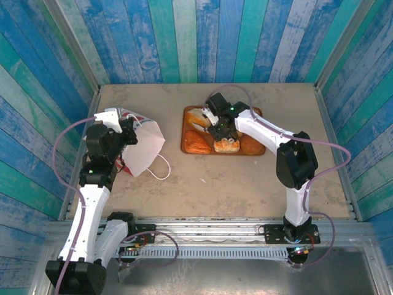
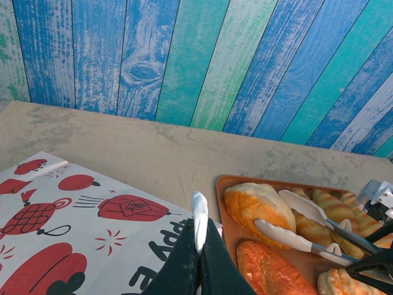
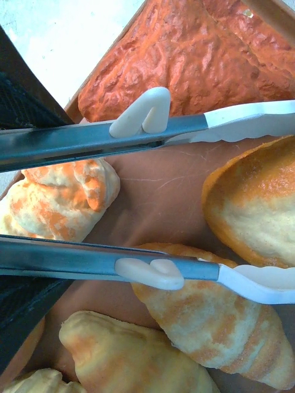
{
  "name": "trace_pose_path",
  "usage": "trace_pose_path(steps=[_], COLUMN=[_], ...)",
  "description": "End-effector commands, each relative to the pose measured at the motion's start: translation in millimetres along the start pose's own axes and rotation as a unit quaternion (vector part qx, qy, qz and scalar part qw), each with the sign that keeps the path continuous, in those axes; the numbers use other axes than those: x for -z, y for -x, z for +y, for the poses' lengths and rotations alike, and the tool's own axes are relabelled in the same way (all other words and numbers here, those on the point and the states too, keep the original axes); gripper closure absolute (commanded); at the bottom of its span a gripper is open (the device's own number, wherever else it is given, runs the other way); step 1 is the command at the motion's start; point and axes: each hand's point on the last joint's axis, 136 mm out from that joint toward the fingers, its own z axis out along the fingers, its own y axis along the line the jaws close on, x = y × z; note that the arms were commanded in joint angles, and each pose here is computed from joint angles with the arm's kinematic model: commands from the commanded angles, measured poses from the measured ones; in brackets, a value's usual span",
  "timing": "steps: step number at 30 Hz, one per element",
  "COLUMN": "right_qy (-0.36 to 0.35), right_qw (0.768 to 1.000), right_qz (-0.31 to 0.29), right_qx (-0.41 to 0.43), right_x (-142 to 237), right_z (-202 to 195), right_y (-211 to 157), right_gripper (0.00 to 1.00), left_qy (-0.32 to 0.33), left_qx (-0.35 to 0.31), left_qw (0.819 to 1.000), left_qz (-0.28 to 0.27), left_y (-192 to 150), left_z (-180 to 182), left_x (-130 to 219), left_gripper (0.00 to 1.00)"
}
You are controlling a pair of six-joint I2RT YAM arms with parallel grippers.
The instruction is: Take the fake bread out of the paper bag
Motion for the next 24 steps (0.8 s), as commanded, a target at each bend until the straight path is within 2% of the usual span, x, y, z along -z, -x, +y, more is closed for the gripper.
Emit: trace_pose_path(steps=[1,14,24], right_qy=[0.002,0.009,0.011], right_qw=[1.0,0.999,0.997], right_qz=[-0.016,-0.044,-0.081], right_qx=[0.007,0.0,-0.016], right_x=[15.6,36.3,67.6], right_z=[-4.1,-3.7,-5.4], right_y=[9.0,14.9,16.4], right_gripper=[0.47,0.42,0.43], left_qy=[-0.011,-0.012,-0.016], left_qx=[-0.008,-0.01,-0.009], left_qw=[1.0,1.0,1.0], left_qz=[-0.017,-0.018,-0.024], left_y=[8.1,9.4,13.2], left_z=[-5.1,-5.6,-7.9], left_x=[4.6,5.4,5.6], left_gripper=[1.0,1.0,1.0])
